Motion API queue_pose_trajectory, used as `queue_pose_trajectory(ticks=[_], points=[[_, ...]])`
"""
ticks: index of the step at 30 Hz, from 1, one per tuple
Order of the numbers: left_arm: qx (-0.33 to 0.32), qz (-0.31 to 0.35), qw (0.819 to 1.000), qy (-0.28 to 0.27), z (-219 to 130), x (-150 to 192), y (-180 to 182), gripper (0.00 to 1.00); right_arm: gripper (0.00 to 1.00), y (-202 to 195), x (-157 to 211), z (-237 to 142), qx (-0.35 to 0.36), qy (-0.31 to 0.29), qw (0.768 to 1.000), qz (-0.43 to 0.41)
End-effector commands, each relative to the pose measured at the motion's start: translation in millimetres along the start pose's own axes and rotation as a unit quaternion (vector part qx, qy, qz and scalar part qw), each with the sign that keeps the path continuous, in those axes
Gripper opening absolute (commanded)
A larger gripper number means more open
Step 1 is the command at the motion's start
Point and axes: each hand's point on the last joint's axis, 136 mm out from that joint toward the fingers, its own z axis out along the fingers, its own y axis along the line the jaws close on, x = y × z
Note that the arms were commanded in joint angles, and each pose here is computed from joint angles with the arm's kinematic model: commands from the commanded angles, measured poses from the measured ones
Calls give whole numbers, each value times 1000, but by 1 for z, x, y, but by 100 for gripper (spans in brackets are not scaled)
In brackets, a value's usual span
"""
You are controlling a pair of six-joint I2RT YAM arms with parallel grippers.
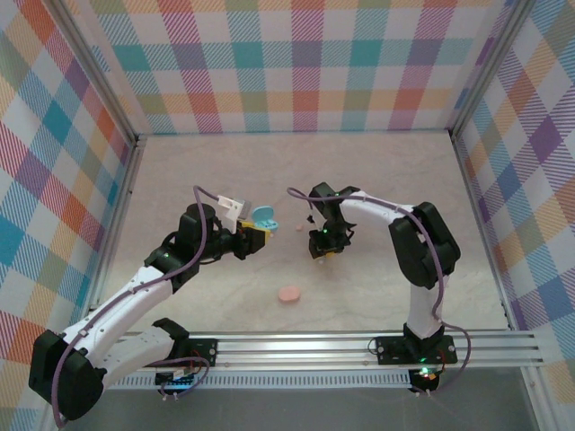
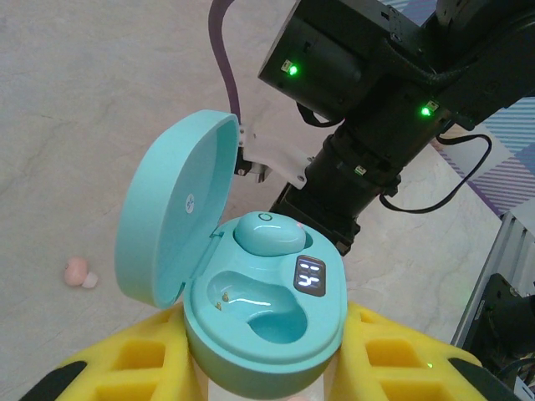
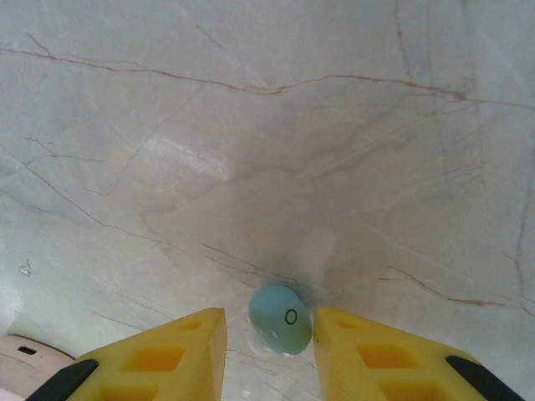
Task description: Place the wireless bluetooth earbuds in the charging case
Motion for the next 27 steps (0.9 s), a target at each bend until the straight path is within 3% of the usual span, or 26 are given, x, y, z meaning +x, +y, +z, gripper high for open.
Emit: queue_pose_trajectory(ticks=[1, 9, 16, 27], points=[[9, 12, 1000, -25, -4, -19, -7, 0, 34, 3, 7, 6, -1, 20, 1000, -11], [10, 11, 1000, -24, -4, -19, -7, 0, 32, -2, 11, 14, 8, 33, 999, -4], [9, 11, 1000, -23, -5, -18, -7, 0, 23, -4, 6, 13, 16, 28, 999, 3], [8, -7, 1000, -29, -6, -15, -5, 0, 21, -2, 3, -19, 24, -9, 1000, 5]])
